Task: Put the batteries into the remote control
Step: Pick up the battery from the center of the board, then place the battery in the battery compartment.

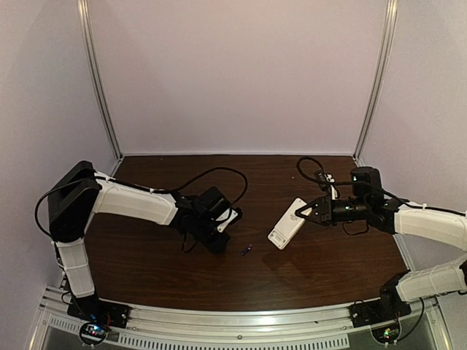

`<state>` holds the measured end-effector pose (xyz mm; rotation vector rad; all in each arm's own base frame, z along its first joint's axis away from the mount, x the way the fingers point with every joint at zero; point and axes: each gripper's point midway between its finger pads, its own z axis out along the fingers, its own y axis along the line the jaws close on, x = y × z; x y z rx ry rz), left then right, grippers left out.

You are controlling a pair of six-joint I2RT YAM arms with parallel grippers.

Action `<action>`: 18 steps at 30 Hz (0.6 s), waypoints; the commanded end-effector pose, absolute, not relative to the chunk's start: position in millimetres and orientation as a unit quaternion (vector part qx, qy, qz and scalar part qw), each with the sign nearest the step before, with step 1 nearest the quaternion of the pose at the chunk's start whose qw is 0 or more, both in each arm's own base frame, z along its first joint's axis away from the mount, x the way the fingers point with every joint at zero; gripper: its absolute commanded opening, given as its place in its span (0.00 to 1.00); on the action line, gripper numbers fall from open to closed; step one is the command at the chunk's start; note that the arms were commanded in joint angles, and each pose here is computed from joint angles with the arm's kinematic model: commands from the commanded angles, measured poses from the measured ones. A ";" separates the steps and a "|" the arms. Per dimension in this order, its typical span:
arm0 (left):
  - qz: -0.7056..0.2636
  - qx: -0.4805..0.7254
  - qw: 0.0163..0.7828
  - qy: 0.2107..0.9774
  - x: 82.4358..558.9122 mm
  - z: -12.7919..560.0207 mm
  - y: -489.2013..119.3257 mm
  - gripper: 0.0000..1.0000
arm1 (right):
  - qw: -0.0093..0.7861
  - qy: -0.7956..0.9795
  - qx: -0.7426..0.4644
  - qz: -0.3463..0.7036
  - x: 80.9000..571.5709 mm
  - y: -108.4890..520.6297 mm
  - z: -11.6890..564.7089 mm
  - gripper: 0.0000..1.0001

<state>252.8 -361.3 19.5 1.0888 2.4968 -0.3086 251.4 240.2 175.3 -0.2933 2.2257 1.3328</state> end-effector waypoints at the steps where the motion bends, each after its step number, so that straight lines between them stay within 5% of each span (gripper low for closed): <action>1: -0.152 0.411 0.274 0.856 260.4 74.1 -370.2 0.00 | 0.243 0.814 -0.114 0.515 246.8 245.8 184.2 0.00; 8: -0.259 0.451 0.366 0.772 242.7 152.0 -388.8 0.00 | 0.194 0.811 -0.117 0.540 236.9 258.5 183.9 0.00; 18: -0.355 0.570 0.494 0.553 161.1 230.2 -407.9 0.00 | 0.114 0.794 -0.150 0.578 212.1 304.1 192.6 0.00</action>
